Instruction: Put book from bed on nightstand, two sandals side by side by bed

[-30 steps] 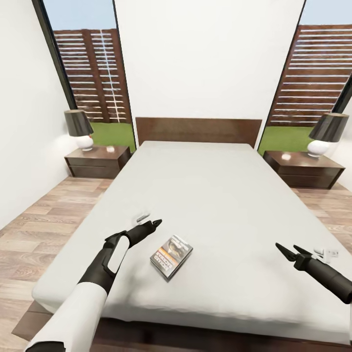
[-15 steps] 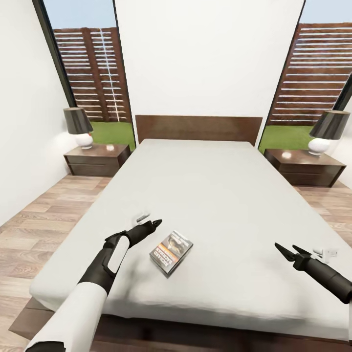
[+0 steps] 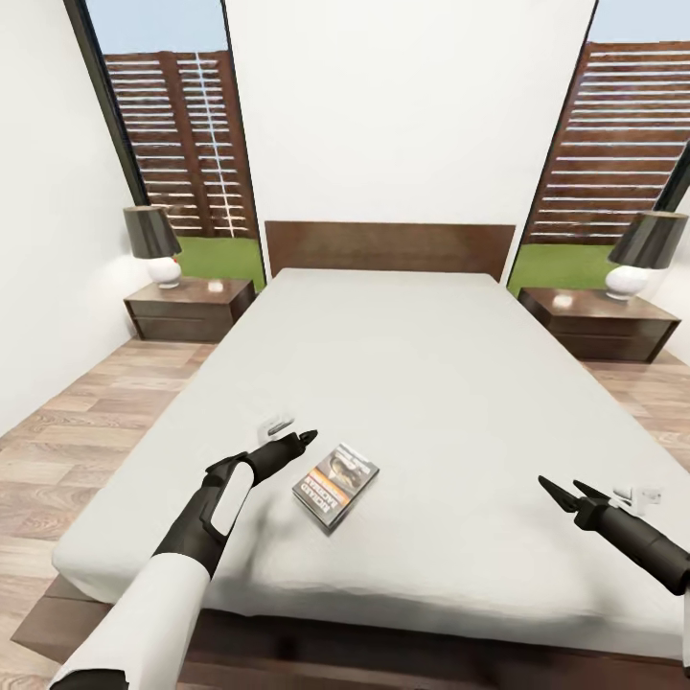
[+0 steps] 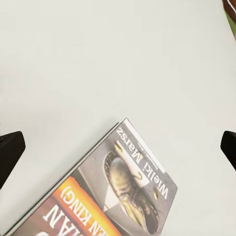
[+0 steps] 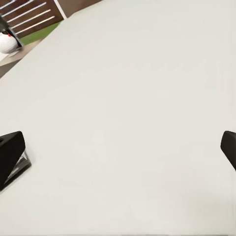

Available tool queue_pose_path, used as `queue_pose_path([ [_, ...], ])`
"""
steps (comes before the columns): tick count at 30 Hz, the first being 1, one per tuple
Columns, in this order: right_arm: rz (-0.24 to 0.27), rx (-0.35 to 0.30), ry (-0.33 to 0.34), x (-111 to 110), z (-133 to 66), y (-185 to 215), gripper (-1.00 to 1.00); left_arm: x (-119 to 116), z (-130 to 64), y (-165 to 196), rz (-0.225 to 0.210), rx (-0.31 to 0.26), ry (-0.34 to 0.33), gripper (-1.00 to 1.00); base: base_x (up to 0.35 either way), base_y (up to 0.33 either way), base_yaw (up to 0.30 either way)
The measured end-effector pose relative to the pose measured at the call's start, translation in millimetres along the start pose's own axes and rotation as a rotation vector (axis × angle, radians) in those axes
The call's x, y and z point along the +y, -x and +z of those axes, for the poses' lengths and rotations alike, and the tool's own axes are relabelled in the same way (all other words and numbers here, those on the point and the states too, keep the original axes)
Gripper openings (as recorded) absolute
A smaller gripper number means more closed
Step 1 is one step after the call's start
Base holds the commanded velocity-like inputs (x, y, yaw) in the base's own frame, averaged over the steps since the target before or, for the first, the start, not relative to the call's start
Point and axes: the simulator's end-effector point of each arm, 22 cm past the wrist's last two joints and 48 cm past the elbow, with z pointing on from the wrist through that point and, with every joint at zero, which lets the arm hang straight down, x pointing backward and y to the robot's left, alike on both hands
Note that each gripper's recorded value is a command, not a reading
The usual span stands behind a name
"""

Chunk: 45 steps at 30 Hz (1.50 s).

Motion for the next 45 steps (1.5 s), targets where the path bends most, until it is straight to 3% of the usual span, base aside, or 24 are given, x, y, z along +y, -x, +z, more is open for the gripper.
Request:
queue_pose_path([
  [16,0.0,0.0,-0.001,-12,2.5,-33,1.0,20,11.1,-26,0.0,0.0,-0.001,1.0,0.0,0.0,0.0],
  [45,-0.002,0.001,-0.005,-18,3.7,-48,1.0,29,15.6,-37,-0.001,-0.001,-0.002,1.0,0.023,0.0,0.0],
])
